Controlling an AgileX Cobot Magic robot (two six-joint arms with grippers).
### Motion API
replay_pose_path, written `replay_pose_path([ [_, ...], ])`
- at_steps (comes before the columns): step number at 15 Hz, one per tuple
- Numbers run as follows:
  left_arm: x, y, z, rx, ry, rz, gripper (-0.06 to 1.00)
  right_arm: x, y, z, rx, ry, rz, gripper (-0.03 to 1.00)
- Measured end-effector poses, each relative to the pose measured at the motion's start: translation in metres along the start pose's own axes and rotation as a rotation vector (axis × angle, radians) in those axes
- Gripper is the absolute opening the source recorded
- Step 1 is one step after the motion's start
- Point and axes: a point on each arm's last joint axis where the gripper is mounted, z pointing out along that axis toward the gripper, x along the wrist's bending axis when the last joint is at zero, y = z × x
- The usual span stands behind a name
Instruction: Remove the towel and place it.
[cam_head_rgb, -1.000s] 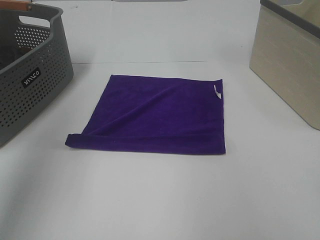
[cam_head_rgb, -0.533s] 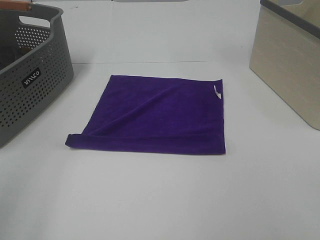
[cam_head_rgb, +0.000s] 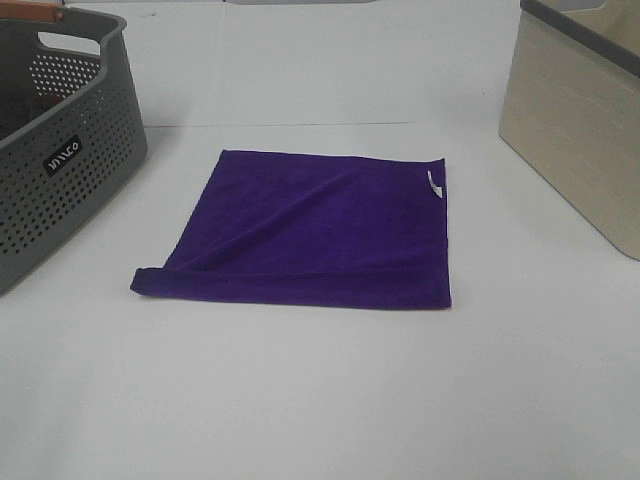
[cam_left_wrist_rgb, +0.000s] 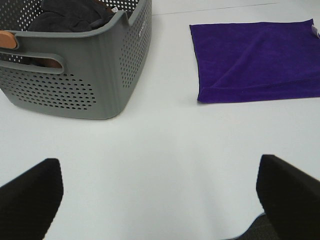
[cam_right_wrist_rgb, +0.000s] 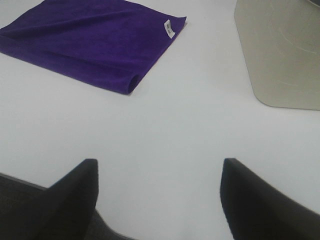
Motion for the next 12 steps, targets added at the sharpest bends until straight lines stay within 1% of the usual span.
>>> replay_pose_path([
  [2,0.0006,0.0007,-0.0001,-0.027,0.005,0.003,0.98,0.0009,-0.0035,-0.004,-0.039,-0.009,-0.003,0.62],
  [4,0.0006,-0.0002,0.0046,-0.039,0.005,0.003,0.96,0.0009,-0.0036,-0.004,-0.04,-0.009,-0.004,0.62],
  [7,0.0006,-0.0006,0.0083,-0.051,0.004,0.004,0.92,0.0009,-0.0036,-0.004,-0.04,-0.009,-0.004,0.62],
  [12,0.0009,-0.0006,0.0082,-0.051,0.008,0.009,0.91,0.0009,-0.0036,-0.004,-0.04,-0.009,0.0,0.62],
])
